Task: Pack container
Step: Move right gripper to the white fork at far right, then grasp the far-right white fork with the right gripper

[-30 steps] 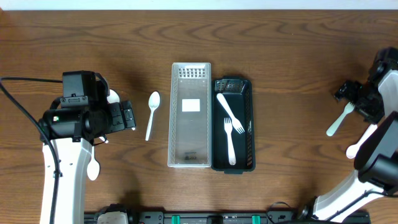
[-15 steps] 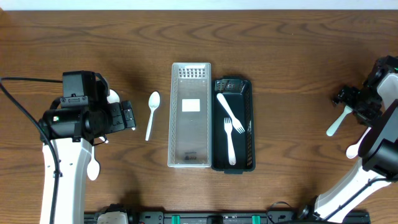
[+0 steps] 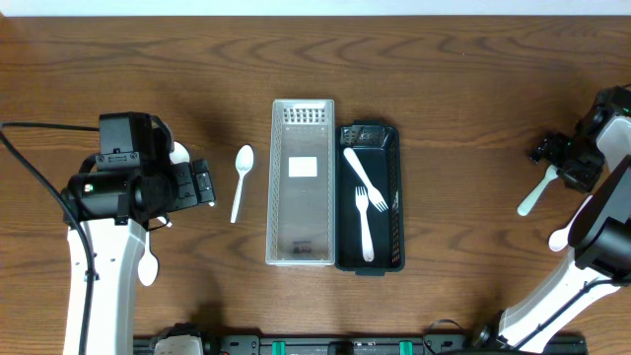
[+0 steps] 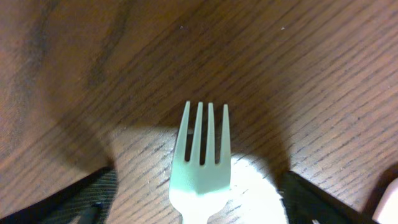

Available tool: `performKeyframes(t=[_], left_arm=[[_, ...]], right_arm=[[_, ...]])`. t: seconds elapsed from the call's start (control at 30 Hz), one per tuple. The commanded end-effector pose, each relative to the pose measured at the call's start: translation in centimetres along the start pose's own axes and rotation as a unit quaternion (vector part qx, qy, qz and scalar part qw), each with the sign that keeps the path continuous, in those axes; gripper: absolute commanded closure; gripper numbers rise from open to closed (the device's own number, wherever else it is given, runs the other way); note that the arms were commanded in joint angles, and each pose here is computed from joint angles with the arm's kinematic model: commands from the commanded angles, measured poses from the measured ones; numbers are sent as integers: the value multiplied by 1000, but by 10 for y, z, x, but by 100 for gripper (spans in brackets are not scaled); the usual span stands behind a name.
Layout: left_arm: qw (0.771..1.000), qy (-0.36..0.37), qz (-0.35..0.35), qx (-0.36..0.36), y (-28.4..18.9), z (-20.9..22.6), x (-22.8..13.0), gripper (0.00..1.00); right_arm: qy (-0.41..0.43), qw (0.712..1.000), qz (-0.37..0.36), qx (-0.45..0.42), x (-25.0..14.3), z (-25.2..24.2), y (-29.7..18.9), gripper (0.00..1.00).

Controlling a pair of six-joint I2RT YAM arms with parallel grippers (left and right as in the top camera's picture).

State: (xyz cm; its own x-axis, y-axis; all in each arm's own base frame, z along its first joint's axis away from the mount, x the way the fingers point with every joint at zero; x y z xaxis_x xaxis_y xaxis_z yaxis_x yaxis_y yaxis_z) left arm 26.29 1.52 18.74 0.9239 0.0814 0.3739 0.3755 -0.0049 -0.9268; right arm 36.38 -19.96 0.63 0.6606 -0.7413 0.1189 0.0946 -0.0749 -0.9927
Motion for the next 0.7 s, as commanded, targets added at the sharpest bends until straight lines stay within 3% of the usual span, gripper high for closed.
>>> performKeyframes(t=[0.0,0.13,0.2,0.47,0.57,0.67], left_arm=[[1000,-5,-1,9,-1,4,2,2],[1000,-5,-1,9,-1,4,2,2],[1000,-5,-1,9,-1,4,2,2],[1000,-5,-1,9,-1,4,2,2],[1000,-5,-1,9,-1,4,2,2],[1000,-5,-1,9,-1,4,2,2]], right_arm=[[0,1000,20,-6,-6,-4,16,25],[0,1000,20,-6,-7,-4,16,51],[0,1000,20,-6,-7,-4,16,58],[0,1000,20,-6,-6,-4,16,73],[0,1000,22,-2,-7,-3,16,88],[0,999,32,21,-11,4,13,95]])
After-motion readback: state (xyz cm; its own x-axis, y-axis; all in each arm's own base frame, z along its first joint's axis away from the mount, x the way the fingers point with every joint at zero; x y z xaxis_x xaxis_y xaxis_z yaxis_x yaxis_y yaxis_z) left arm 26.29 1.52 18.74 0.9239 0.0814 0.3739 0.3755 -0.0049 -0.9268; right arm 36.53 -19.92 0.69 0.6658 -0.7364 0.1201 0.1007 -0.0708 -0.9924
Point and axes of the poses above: each gripper's point midway between its finger pads, its own y axis out along the fingers, its own z axis along the line the jaws close on, x = y × z, the point moved 1 cm from there along -y, back along the fingers, and after that the axes turned 8 degrees about y, right-handed, at the moved point
